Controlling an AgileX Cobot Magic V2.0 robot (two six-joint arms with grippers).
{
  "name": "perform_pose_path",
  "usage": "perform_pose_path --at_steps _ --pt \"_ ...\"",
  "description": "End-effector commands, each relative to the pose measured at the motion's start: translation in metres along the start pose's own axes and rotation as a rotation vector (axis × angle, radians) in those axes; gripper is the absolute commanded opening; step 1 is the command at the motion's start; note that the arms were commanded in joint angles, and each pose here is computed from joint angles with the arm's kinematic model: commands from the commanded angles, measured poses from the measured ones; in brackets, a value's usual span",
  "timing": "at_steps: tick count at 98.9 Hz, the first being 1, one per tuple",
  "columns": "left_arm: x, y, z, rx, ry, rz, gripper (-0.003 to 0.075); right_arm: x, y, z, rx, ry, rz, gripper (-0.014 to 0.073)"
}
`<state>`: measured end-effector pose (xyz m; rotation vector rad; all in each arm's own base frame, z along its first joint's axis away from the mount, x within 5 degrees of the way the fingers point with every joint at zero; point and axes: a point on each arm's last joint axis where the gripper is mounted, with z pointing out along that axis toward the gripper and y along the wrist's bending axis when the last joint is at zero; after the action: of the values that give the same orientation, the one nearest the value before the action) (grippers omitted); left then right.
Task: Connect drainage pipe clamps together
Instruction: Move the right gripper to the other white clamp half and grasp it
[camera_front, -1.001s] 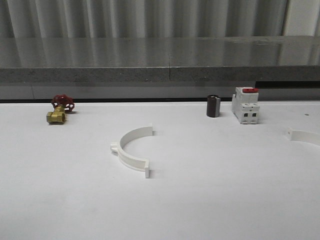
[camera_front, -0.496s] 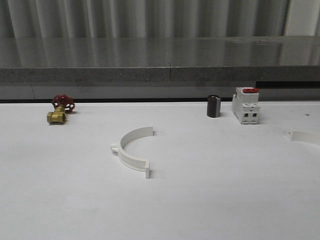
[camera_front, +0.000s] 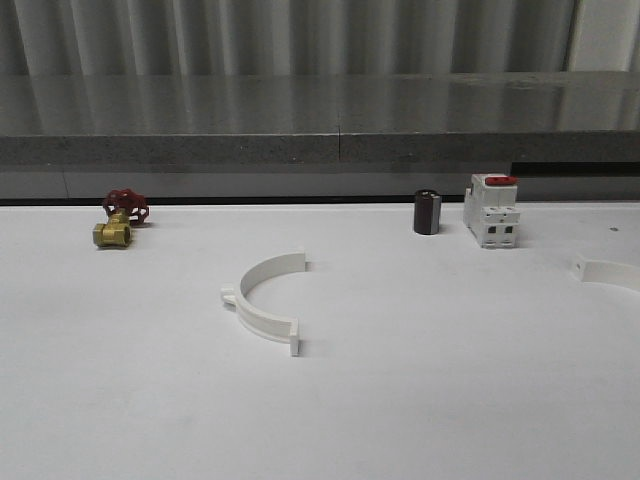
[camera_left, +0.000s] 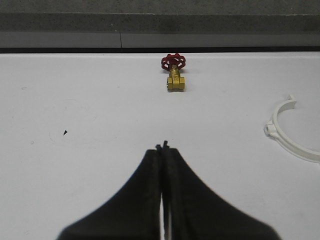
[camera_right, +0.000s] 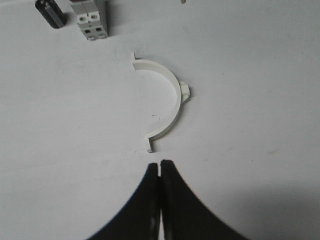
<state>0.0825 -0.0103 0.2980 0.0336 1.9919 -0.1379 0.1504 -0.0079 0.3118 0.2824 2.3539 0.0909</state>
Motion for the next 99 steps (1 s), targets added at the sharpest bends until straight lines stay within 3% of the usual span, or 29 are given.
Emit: perform_pose_path --at_steps 1,15,23,46,70,99 --pt "-0.013 0.000 -0.003 -0.002 -0.091 -0.011 -0.0020 -0.014 0.003 0.003 -0.014 -0.040 0.011 0.0125" --pt "-0.013 0.000 -0.003 -0.002 -0.091 -0.011 -0.0020 -0.018 0.003 0.016 -0.010 -0.015 0.016 0.0503" --pt "-0.013 0.000 -0.003 -0.002 -0.091 -0.011 -0.0020 -0.022 0.003 0.021 -0.012 -0.032 0.016 0.0606" --pt "-0.013 0.000 -0.003 -0.002 -0.091 -0.011 -0.0020 -0.041 0.006 0.052 0.004 0.047 0.020 0.0592" --pt "-0.013 0.000 -0.003 -0.002 -0.091 -0.011 -0.0020 -0.066 0.008 0.124 0.026 0.217 -0.054 0.0592" --pt "-0.013 0.000 -0.003 -0.002 -0.091 -0.011 -0.0020 -0.078 -0.002 0.190 0.055 0.303 -0.094 0.0592"
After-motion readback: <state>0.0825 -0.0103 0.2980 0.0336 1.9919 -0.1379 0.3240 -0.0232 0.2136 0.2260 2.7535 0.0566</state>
